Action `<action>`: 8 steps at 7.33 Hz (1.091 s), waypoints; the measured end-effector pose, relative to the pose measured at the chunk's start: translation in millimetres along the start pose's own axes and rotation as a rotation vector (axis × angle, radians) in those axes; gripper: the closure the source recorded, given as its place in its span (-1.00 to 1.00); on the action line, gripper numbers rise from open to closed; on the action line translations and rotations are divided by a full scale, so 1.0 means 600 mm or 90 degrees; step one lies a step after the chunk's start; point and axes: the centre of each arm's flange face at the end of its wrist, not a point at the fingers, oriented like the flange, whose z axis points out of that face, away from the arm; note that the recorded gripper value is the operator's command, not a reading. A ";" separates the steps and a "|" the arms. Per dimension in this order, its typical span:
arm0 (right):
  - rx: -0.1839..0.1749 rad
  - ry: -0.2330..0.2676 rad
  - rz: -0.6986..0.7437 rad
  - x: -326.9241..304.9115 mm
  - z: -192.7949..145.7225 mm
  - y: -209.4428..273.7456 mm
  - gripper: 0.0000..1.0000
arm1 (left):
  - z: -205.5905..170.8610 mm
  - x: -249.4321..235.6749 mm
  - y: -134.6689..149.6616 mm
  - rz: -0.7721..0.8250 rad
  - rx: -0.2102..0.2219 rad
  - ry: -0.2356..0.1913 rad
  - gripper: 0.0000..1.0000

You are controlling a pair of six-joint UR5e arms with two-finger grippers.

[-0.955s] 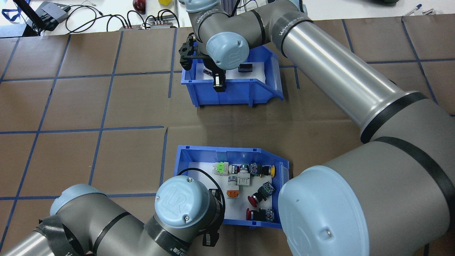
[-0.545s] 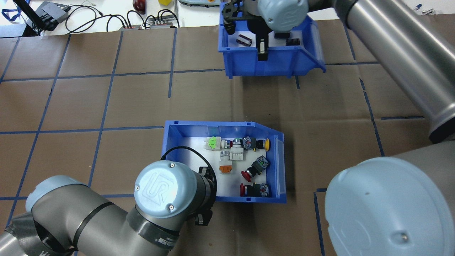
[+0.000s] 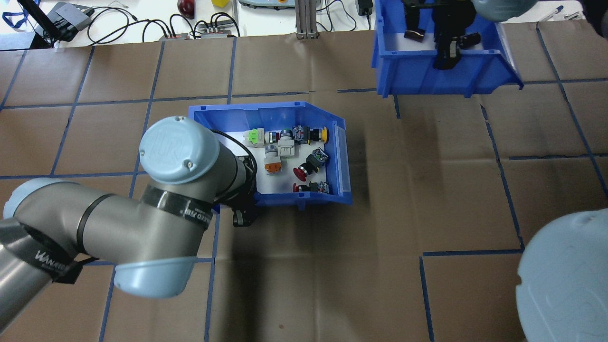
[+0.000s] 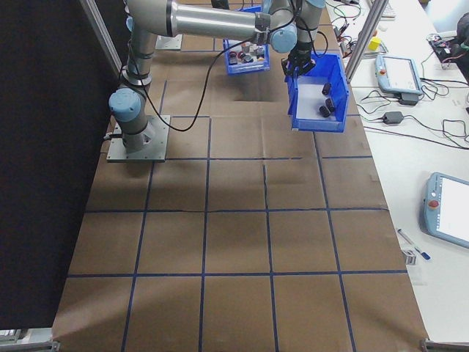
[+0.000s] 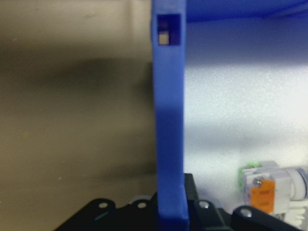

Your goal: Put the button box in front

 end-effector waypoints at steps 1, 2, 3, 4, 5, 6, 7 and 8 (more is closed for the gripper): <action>0.000 -0.004 0.007 -0.020 -0.002 0.049 0.82 | 0.014 0.059 0.009 -0.003 -0.001 -0.001 1.00; 0.001 -0.013 0.014 -0.044 0.003 0.084 0.82 | 0.033 0.122 0.026 -0.005 -0.009 -0.004 1.00; 0.004 -0.027 0.019 -0.071 0.014 0.104 0.82 | 0.056 0.180 0.047 -0.007 -0.028 -0.010 1.00; 0.007 -0.036 0.017 -0.102 0.028 0.114 0.82 | 0.079 0.226 0.068 -0.009 -0.046 -0.016 1.00; 0.008 -0.034 0.009 -0.132 0.045 0.121 0.82 | 0.100 0.263 0.085 -0.015 -0.058 -0.021 1.00; 0.007 -0.023 -0.003 -0.158 0.063 0.123 0.82 | 0.120 0.291 0.098 -0.022 -0.063 -0.025 1.00; 0.004 -0.012 -0.013 -0.181 0.081 0.122 0.81 | 0.138 0.312 0.111 -0.024 -0.065 -0.027 1.00; 0.002 -0.005 -0.018 -0.199 0.096 0.121 0.81 | 0.152 0.322 0.121 -0.024 -0.065 -0.030 0.99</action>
